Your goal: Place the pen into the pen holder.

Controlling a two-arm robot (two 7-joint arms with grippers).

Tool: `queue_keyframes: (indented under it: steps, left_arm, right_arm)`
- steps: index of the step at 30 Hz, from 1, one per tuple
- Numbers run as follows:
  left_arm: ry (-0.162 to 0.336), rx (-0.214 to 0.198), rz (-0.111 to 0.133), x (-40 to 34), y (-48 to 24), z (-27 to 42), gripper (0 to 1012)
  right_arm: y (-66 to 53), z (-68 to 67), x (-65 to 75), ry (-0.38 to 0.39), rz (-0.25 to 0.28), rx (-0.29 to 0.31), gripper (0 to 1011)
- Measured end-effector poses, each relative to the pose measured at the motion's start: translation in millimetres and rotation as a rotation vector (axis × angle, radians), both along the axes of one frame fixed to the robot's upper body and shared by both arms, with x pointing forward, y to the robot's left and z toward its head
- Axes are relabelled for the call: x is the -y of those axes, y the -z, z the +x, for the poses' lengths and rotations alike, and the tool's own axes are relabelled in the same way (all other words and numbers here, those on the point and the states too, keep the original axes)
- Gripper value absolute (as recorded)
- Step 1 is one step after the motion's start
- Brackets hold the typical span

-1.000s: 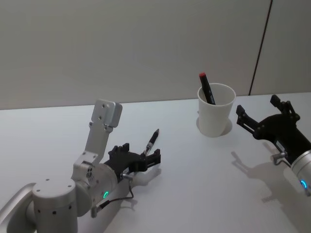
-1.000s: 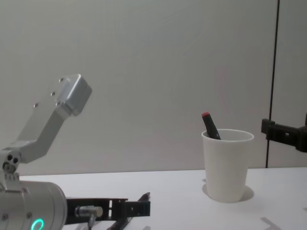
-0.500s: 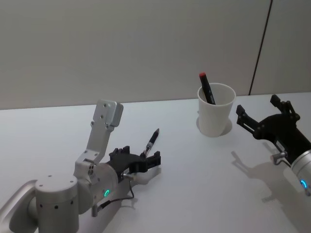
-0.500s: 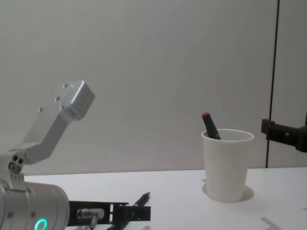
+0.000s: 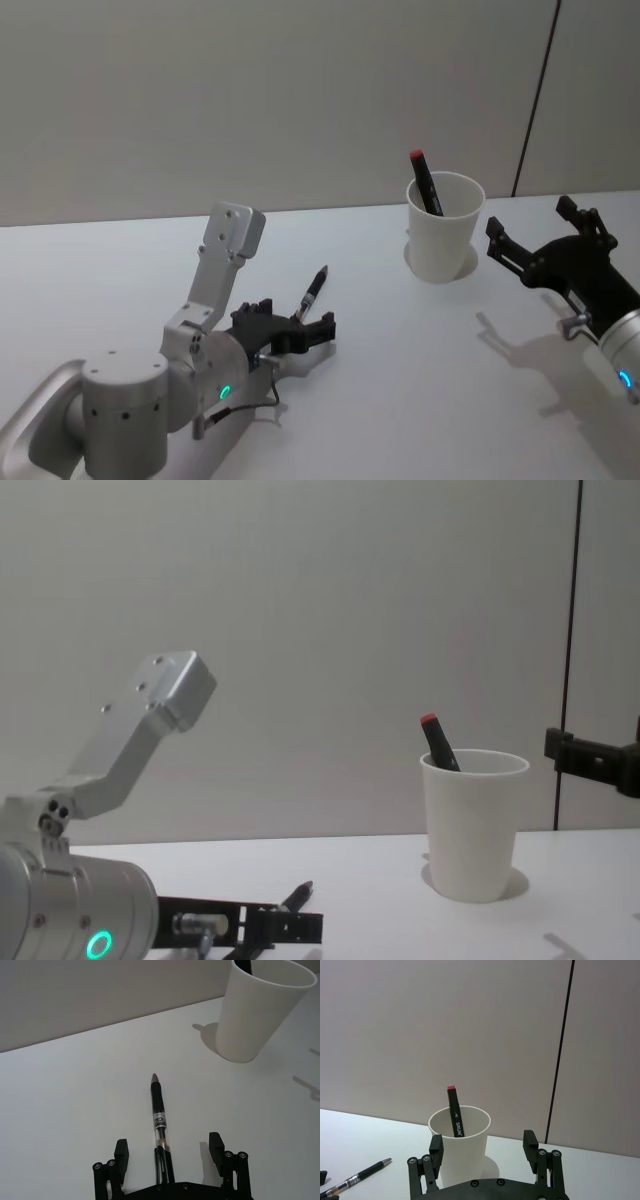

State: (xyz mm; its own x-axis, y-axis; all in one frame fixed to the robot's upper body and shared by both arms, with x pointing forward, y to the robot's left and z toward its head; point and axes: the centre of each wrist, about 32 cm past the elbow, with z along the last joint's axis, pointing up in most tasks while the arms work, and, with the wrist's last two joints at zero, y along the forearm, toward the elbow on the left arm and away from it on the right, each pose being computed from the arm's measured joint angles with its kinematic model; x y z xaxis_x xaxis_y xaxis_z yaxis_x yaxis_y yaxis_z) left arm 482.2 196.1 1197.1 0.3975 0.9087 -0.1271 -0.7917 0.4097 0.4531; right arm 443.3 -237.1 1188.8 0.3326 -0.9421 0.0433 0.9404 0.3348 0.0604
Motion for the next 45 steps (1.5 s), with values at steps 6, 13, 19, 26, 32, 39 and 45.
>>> queue_keyframes:
  steps: [6, 13, 19, 26, 32, 39, 45]
  left_arm:
    - [0.019, 0.002, 0.019, 2.1, -0.7, 1.8, 1001]
    - [0.035, 0.003, 0.046, 4.5, -2.0, 2.8, 1001]
    - [0.041, 0.004, 0.058, 5.9, -2.9, 2.9, 1001]
    - [0.034, 0.005, 0.055, 5.8, -2.7, 2.3, 1001]
    - [0.016, 0.013, 0.061, 6.0, -2.4, 1.1, 1001]
    - [0.005, 0.025, 0.075, 6.1, -2.4, 0.1, 1001]
    - [0.007, 0.034, 0.088, 6.3, -2.8, -0.3, 1001]
  right_arm:
    - [0.0, 0.0, 0.0, 0.0, 0.0, 0.0, 1001]
    - [0.0, 0.0, 0.0, 0.0, 0.0, 0.0, 1002]
    - [0.0, 0.0, 0.0, 0.0, 0.0, 0.0, 1001]
    - [0.0, 0.0, 0.0, 0.0, 0.0, 0.0, 1001]
    - [0.0, 0.0, 0.0, 0.0, 0.0, 0.0, 1001]
    - [0.0, 0.0, 0.0, 0.0, 0.0, 0.0, 1001]
    - [0.0, 0.0, 0.0, 0.0, 0.0, 0.0, 1001]
